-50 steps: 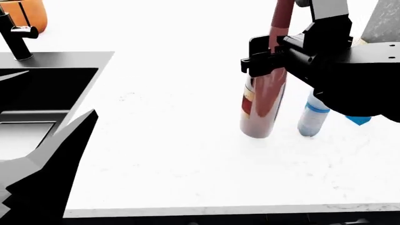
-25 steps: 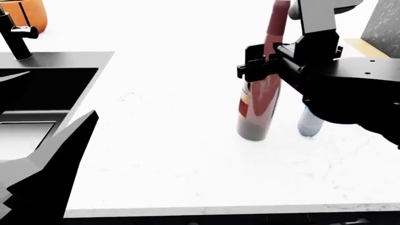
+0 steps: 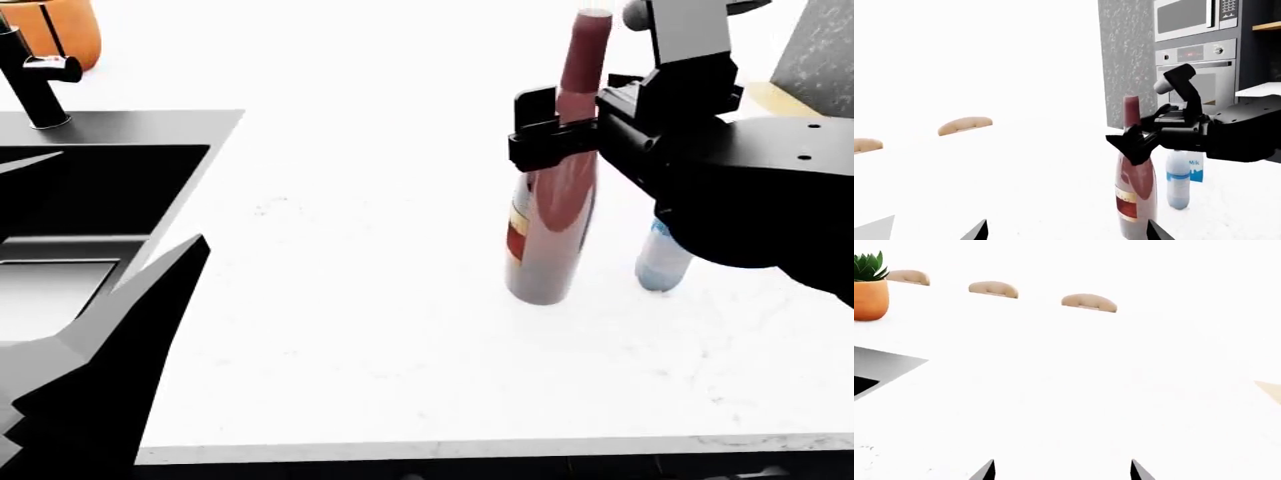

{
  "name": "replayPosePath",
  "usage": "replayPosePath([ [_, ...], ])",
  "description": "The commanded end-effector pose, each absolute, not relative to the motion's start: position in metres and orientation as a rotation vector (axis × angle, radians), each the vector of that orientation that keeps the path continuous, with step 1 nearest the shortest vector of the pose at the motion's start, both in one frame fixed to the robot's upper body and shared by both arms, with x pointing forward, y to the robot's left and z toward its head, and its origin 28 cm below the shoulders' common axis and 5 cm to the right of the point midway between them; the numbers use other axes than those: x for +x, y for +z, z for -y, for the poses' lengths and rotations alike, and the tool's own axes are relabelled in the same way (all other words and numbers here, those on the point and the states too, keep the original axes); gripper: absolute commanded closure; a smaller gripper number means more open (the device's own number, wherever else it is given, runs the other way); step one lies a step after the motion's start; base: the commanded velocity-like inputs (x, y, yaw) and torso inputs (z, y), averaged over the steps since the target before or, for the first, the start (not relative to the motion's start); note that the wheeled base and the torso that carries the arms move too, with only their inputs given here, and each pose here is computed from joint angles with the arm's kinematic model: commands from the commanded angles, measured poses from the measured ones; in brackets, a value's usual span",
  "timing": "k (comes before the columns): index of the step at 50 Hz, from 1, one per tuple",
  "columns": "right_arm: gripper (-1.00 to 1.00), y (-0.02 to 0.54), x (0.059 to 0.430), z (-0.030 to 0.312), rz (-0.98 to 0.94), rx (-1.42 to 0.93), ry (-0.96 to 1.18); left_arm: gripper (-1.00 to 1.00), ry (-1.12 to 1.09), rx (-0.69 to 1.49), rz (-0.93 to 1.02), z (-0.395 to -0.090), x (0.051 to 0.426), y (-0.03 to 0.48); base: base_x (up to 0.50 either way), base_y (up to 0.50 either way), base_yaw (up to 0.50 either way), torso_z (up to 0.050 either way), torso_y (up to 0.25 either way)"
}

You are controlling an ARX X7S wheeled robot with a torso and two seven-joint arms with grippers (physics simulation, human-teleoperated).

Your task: Move the drinks to the dining counter.

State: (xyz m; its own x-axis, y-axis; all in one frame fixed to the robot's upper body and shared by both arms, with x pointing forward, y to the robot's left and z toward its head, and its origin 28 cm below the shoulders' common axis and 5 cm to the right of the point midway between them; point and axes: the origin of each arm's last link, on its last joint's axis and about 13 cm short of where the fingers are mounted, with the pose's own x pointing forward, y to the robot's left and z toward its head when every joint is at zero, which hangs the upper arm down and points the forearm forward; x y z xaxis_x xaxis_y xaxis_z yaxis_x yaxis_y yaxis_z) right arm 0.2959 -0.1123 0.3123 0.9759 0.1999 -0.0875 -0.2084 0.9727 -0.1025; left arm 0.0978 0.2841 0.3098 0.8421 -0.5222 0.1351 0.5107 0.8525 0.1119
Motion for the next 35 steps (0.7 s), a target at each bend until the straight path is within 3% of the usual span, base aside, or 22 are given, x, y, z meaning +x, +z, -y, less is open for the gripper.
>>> replayPosePath([
  [1, -1.00, 0.318, 0.290, 0.114, -0.056, -0.121, 0.202, -1.00, -0.546, 0.074, 0.162, -0.284, 0.098, 0.310, 0.00, 0.00, 0.00, 0.000, 0.000],
  [15, -1.00, 0.339, 0.280, 0.114, -0.005, -0.122, 0.215, -1.00, -0.548, 0.074, 0.162, -0.284, 0.098, 0.310, 0.00, 0.00, 0.00, 0.000, 0.000],
  [35, -1.00, 0.400, 0.232, 0.116, 0.199, -0.110, 0.225, -1.00, -0.551, 0.077, 0.169, -0.283, 0.096, 0.313, 0.00, 0.00, 0.00, 0.000, 0.000],
])
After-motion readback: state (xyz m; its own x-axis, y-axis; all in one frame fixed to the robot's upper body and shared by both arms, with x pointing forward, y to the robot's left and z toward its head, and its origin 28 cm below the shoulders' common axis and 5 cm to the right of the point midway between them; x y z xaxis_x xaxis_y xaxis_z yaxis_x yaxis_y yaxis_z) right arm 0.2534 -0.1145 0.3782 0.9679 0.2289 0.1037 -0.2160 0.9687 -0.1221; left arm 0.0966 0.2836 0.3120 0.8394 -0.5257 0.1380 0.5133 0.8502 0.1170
